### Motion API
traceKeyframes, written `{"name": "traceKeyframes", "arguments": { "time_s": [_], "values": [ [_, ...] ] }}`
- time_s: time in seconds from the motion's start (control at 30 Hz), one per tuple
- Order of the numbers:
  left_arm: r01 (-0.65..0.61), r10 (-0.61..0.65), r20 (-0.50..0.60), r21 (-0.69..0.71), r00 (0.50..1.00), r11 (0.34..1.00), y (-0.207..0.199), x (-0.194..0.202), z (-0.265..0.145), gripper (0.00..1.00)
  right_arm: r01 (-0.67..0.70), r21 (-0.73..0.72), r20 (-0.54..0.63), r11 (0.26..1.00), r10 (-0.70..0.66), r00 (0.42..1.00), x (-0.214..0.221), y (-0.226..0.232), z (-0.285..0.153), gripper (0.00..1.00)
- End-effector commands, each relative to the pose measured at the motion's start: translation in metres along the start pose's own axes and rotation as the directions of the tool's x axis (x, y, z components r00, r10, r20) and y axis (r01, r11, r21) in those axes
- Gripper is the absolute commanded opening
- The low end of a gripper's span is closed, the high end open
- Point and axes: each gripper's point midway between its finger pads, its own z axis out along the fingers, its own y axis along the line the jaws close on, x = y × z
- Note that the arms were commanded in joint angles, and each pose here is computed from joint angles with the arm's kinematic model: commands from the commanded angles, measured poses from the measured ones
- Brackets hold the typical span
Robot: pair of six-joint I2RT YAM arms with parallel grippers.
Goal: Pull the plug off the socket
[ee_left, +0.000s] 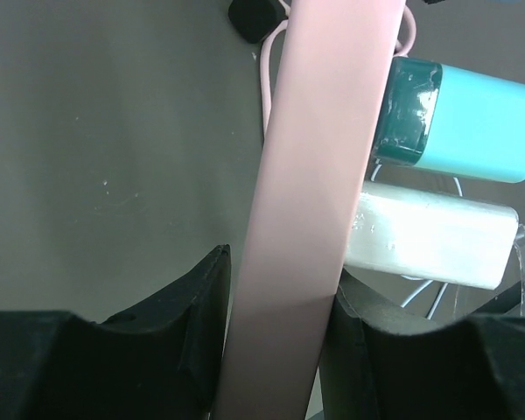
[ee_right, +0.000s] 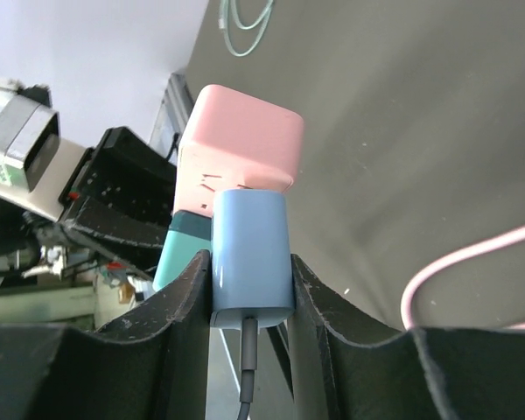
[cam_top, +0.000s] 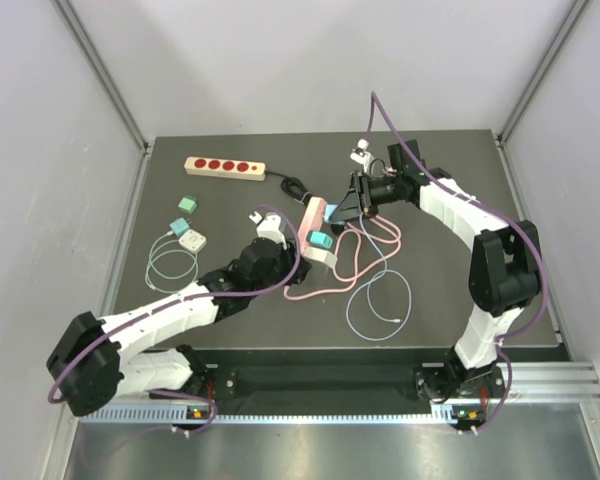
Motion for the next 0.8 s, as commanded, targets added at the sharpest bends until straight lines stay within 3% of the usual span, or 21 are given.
{"name": "traceKeyframes", "arguments": {
  "time_s": [0.0, 0.3, 0.77],
  "values": [
    [0.217, -0.112, 0.258, -0.427, 0.96, 0.878, 0.089, -0.044, -0.012, 0.0, 0.073, 0.368, 0.196, 0.927, -0.154, 0.968, -0.058, -0.055, -0.066, 0.0],
    [0.199, -0.078, 0.238, -0.542, 0.968, 0.816, 0.1, -0.047, -0.004, 0.0, 0.115, 0.434, 0.142, 0.894, -0.194, 0.971, -0.062, -0.041, -0.048, 0.0],
    [0.159, -0.053, 0.19, -0.601, 0.98, 0.783, 0.109, -0.037, 0.005, 0.0, 0.19, 0.481, 0.079, 0.856, -0.258, 0.963, -0.066, -0.041, -0.024, 0.0]
  ]
}}
